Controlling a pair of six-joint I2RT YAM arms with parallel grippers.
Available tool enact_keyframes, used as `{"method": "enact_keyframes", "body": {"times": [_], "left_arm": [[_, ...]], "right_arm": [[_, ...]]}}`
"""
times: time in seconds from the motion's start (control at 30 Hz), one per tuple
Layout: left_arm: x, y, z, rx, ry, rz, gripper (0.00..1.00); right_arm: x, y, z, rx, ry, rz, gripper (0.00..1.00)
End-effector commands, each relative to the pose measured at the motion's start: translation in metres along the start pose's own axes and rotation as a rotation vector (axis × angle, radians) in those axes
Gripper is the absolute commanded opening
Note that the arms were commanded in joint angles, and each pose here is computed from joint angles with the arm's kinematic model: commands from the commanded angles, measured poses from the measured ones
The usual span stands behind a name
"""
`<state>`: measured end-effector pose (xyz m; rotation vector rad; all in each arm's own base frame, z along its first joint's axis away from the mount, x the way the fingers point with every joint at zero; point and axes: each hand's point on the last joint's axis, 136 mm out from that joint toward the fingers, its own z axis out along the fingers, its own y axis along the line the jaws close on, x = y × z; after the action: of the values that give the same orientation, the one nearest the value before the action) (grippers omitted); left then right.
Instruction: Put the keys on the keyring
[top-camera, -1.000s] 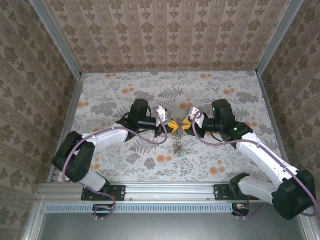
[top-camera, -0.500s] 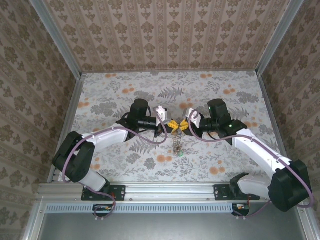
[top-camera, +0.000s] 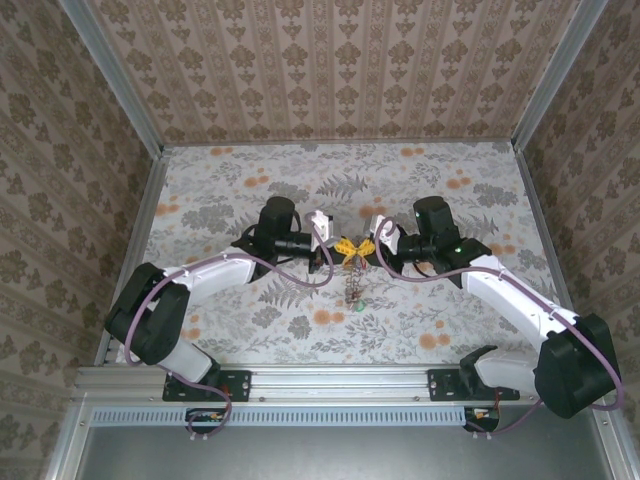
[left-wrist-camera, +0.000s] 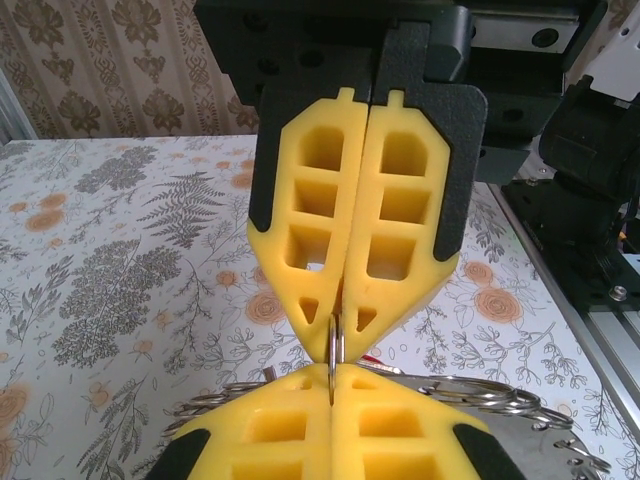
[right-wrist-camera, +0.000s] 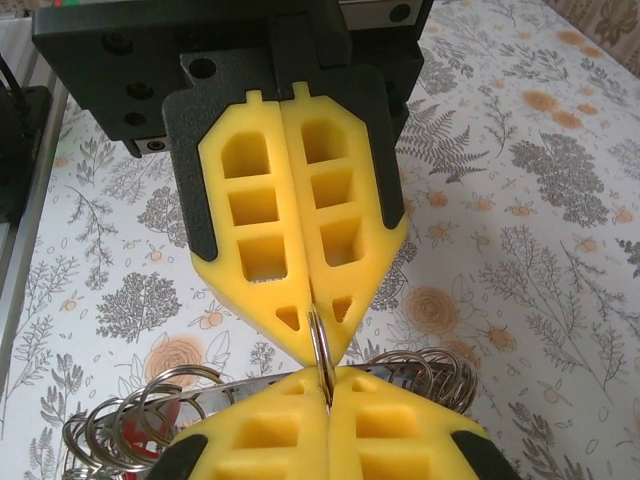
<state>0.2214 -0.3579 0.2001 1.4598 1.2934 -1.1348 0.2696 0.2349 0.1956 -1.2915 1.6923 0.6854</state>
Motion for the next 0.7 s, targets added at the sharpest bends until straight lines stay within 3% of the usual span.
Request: {"method": "enact_keyframes", "body": {"times": [0.0, 0.13, 0.67], "left_arm": [[-0.018, -0.0027, -0.0032, 0.01, -0.037, 0.053, 0.01], [-0.0153, -0.0003, -0.006, -0.019, -0.002, 0.07, 0.08], [-0.0146, -0.0051, -0.0021, 0.013, 0.089, 0.096, 0.16]], "right_arm": [[-0.0185, -0.0037, -0.0042, 0.001, -0.028, -0.037, 0.03], [-0.0107, -0.0057, -0.0045, 0.011, 0.044, -0.032, 0.01], [-0.0152, -0.0004, -0.0039, -0.005, 0.085, -0.054, 0.0]]}}
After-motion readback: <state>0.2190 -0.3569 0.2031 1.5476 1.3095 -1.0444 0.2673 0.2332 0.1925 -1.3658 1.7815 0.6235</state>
